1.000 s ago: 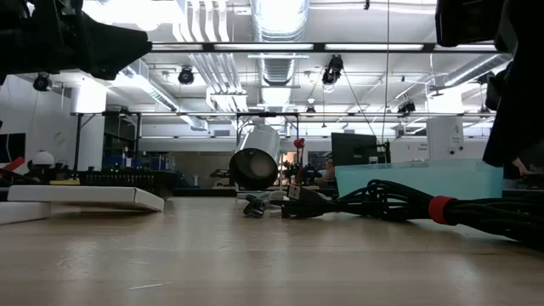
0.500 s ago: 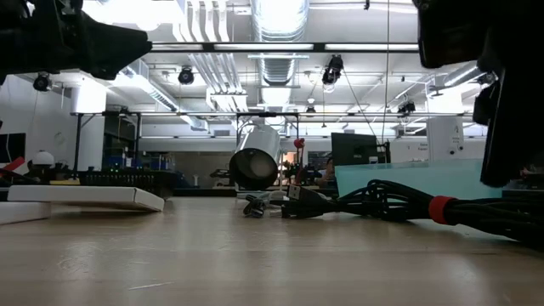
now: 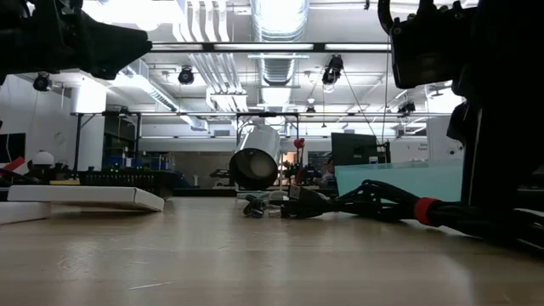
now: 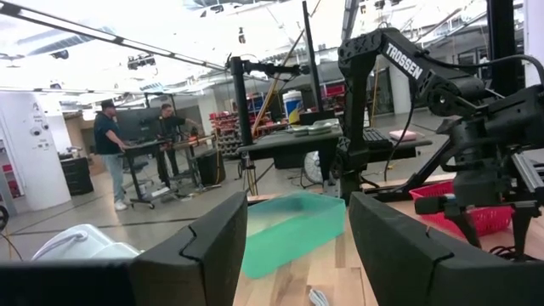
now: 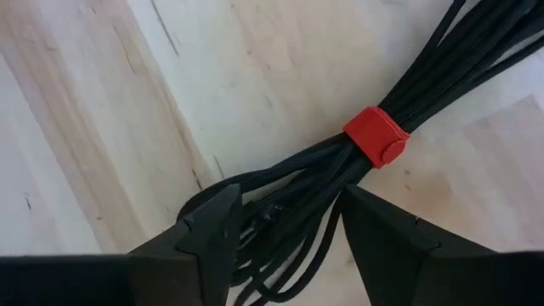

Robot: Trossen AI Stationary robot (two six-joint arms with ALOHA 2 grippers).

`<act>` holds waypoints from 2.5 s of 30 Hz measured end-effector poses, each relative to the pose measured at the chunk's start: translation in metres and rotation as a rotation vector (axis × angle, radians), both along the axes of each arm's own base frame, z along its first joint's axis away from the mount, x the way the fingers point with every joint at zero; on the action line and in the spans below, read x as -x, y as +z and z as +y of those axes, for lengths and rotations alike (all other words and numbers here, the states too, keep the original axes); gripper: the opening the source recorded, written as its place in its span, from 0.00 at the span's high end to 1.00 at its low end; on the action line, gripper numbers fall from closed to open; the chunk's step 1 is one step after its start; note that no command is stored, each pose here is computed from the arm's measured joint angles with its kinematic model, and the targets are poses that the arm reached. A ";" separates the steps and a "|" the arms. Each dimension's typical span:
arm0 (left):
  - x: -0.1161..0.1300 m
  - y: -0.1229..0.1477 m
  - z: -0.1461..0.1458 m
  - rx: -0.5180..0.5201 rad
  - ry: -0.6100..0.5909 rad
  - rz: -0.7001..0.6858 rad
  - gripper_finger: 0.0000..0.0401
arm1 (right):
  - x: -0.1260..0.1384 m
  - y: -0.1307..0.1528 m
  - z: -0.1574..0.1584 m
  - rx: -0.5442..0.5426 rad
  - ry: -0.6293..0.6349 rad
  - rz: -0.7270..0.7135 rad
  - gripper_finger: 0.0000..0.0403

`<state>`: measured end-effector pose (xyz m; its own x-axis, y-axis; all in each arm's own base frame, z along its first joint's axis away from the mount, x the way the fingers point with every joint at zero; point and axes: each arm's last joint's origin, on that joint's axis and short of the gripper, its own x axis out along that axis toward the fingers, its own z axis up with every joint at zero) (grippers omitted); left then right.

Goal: Pick and place items into bin
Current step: Put the bottom black charger cable into the green bin

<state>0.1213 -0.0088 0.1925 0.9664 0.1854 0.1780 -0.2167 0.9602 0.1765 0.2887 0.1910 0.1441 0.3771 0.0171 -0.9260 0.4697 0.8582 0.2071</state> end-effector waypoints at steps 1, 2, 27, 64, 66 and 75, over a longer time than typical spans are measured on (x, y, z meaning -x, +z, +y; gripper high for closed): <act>0.000 0.000 0.000 0.000 0.000 -0.001 0.52 | 0.000 0.000 0.000 0.003 0.006 0.001 0.55; 0.000 0.000 0.000 0.000 0.000 -0.001 0.52 | 0.000 0.000 0.000 0.006 0.010 0.002 0.57; 0.000 0.000 0.000 0.000 0.000 -0.001 0.52 | 0.001 0.009 0.002 0.027 0.122 0.104 0.97; -0.003 -0.003 0.000 -0.003 0.000 0.033 0.52 | 0.058 0.124 -0.123 0.573 -0.105 0.437 0.97; -0.003 -0.004 0.000 -0.004 -0.001 0.035 0.52 | 0.065 0.127 -0.137 0.573 -0.128 0.434 0.97; -0.005 -0.006 -0.001 -0.006 0.000 0.054 0.52 | 0.094 0.126 -0.203 0.500 -0.134 0.302 0.97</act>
<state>0.1260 -0.0095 0.1868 0.9747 0.1841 0.1266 -0.2063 0.9591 0.1937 0.1944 -0.0116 0.2705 0.0649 -0.4780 -0.8759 0.5562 0.7461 -0.3659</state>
